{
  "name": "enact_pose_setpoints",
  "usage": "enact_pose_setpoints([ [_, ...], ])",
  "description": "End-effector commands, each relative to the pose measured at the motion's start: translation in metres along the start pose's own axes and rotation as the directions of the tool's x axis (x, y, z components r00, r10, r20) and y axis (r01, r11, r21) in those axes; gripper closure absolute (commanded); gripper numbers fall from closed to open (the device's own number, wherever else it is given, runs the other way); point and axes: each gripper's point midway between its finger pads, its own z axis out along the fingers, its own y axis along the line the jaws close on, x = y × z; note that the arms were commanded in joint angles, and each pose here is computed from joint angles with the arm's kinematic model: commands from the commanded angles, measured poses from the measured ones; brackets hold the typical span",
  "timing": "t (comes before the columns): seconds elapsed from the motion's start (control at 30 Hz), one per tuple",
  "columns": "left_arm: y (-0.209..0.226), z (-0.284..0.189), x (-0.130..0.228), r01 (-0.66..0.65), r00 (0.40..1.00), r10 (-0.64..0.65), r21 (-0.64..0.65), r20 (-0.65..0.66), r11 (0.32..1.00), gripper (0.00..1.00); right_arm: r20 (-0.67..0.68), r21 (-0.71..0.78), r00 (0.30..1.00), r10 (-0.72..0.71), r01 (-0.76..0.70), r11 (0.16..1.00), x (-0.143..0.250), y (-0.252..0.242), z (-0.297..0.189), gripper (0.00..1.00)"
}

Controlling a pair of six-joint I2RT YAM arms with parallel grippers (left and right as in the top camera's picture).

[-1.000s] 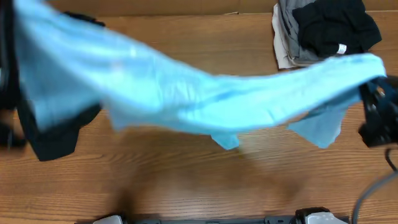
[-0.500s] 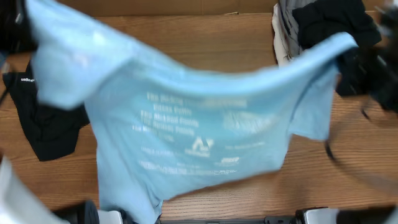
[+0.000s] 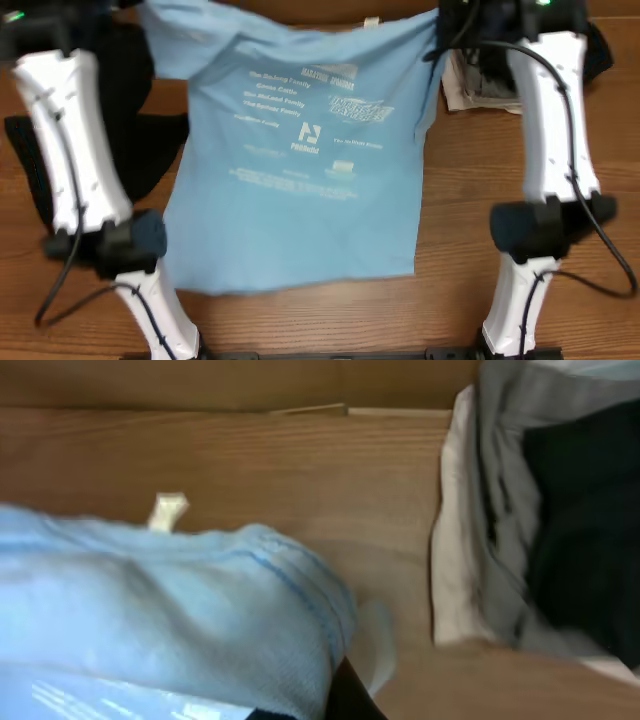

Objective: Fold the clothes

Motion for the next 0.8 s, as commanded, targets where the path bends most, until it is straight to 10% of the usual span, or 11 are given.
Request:
enact_pose_setpoints([
  [0.0, 0.009, 0.070, 0.037, -0.049, 0.995, 0.042, -0.077, -0.088, 0.996, 0.96, -0.027, 0.002, 1.000, 0.000, 0.000, 1.000, 0.002, -0.008, 0.047, 0.95],
  [0.17, 0.014, 0.137, 0.078, -0.078, 0.986, 0.059, -0.120, -0.156, 0.990, 0.89, -0.048, -0.011, 0.999, 0.002, -0.003, 1.000, 0.008, -0.013, 0.108, 0.79],
  [0.43, 0.015, 0.159, 0.073, -0.077, 0.992, 0.066, -0.106, -0.105, 0.991, 0.59, 0.056, -0.067, 0.998, -0.003, 0.007, 0.998, -0.015, -0.007, 0.138, 0.24],
  [0.77, -0.043, 0.072, 0.003, -0.109, 0.993, 0.105, 0.077, 0.057, 0.991, 0.27, 0.082, -0.114, 0.996, 0.025, -0.016, 0.993, -0.032, 0.014, 0.036, 0.00],
])
